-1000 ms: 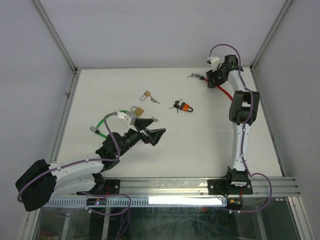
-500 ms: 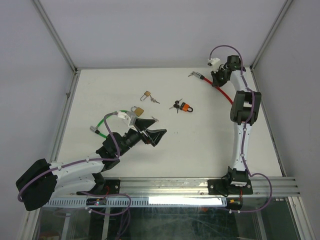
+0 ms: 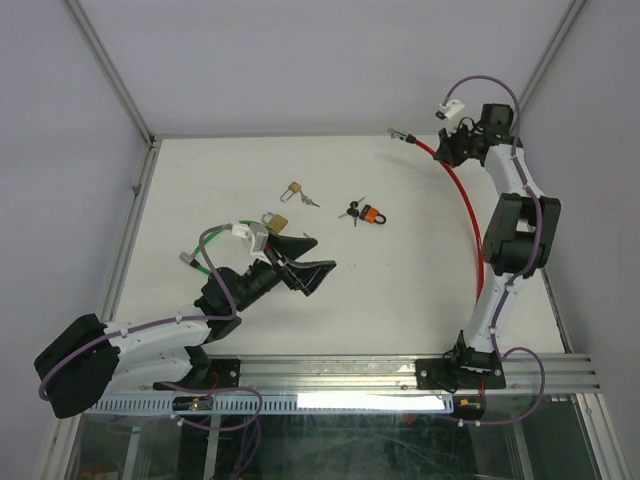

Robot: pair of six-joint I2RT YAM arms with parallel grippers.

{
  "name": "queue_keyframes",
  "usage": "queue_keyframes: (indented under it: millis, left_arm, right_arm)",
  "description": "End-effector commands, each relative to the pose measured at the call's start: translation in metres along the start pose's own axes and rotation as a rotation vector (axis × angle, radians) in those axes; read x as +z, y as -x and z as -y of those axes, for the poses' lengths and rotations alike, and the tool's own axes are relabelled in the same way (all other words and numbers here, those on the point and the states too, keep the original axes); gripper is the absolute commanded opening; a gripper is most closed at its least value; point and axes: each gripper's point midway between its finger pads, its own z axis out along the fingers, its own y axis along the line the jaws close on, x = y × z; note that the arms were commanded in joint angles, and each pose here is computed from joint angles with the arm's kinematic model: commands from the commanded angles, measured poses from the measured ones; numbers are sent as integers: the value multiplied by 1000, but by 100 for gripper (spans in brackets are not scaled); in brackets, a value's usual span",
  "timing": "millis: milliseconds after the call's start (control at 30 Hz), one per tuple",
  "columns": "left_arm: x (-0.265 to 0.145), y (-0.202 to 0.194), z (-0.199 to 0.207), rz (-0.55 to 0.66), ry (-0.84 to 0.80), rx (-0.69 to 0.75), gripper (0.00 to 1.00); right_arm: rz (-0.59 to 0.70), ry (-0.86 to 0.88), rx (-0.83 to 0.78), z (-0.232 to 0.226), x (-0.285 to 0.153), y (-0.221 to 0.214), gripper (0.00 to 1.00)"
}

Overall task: Lock with the key
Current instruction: Pick up the lock from the center of the board.

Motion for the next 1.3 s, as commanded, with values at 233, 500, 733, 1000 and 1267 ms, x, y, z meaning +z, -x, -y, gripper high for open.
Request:
queue_keyframes:
  millis: [233,500,733,1000,1267]
  left_arm:
    - [27,47,12,240,-103,-59,97]
    - [65,54,15,291,-352,25,86]
    - [105,74,5,359,-383,113,86]
    - [136,110,20,442,-478,50,86]
    - [138,115,33,432,-545,65,84]
  right_arm:
    - [402,76,-42,-62,-104,134,0]
    - [550,208,-64,-138,-166,174,0]
    - [664,296,-84,-188,-212,200,0]
    - [717,420,-46,-229,-230,211,0]
    - [752,516,-16,-254,-239,225,0]
